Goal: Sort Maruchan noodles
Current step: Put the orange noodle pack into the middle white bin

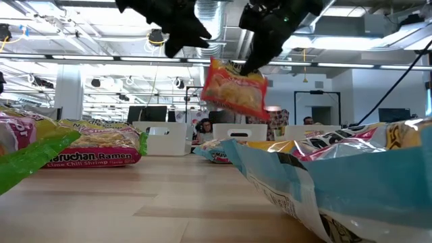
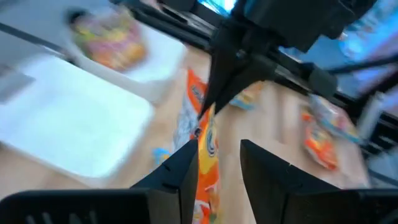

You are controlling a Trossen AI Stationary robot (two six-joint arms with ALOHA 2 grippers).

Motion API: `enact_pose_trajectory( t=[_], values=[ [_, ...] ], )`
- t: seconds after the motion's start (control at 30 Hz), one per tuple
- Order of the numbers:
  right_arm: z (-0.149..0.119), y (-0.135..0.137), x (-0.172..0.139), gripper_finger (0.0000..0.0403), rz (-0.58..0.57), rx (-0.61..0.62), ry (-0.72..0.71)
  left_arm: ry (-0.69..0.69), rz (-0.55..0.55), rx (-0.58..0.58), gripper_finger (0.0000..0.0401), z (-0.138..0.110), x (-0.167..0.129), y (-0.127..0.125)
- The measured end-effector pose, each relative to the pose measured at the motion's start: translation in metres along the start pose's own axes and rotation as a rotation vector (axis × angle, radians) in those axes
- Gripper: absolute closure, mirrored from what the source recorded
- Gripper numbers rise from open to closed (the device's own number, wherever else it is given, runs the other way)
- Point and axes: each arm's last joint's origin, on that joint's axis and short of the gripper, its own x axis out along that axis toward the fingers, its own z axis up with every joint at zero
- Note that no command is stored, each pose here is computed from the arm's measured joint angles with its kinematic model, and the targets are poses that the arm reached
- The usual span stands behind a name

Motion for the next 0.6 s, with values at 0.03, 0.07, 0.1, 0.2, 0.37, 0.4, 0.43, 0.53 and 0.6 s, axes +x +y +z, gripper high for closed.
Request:
enact_pose_trajectory(
  t=[0.03, 0.07, 0.1, 0.2, 0.37, 0.4, 0.43, 0.53, 0.6],
  values=[
    [0.001, -0.008, -0.003, 0.0397, -0.02, 0.002, -0.008, -0.001, 0.027, 0.01, 0.0297, 0.001, -0.005, 0.002],
    [0.003, -0.016, -0.006, 0.0397, -0.041, 0.004, -0.02, -0.005, 0.054, 0.021, 0.0297, 0.002, -0.01, 0.004],
    [0.004, -0.026, -0.008, 0.0397, -0.067, 0.007, -0.037, -0.016, 0.077, 0.034, 0.0297, 0.004, -0.013, 0.006],
    [0.005, -0.052, -0.017, 0.0397, -0.151, 0.022, -0.07, -0.034, 0.145, 0.059, 0.0297, 0.007, -0.022, 0.012],
    [-0.001, -0.091, -0.028, 0.0397, -0.292, 0.034, -0.132, -0.072, 0.22, 0.083, 0.0297, 0.012, -0.032, 0.022],
    [-0.002, -0.098, -0.03, 0.0397, -0.316, 0.036, -0.144, -0.073, 0.228, 0.083, 0.0297, 0.013, -0.033, 0.024],
    [-0.004, -0.105, -0.032, 0.0397, -0.339, 0.04, -0.153, -0.074, 0.235, 0.08, 0.0297, 0.013, -0.034, 0.026],
    [-0.008, -0.122, -0.039, 0.0397, -0.402, 0.027, -0.178, -0.075, 0.256, 0.071, 0.0297, 0.014, -0.035, 0.032],
    [-0.01, -0.132, -0.039, 0.0397, -0.438, 0.031, -0.201, -0.075, 0.268, 0.072, 0.0297, 0.014, -0.037, 0.036]
  ],
)
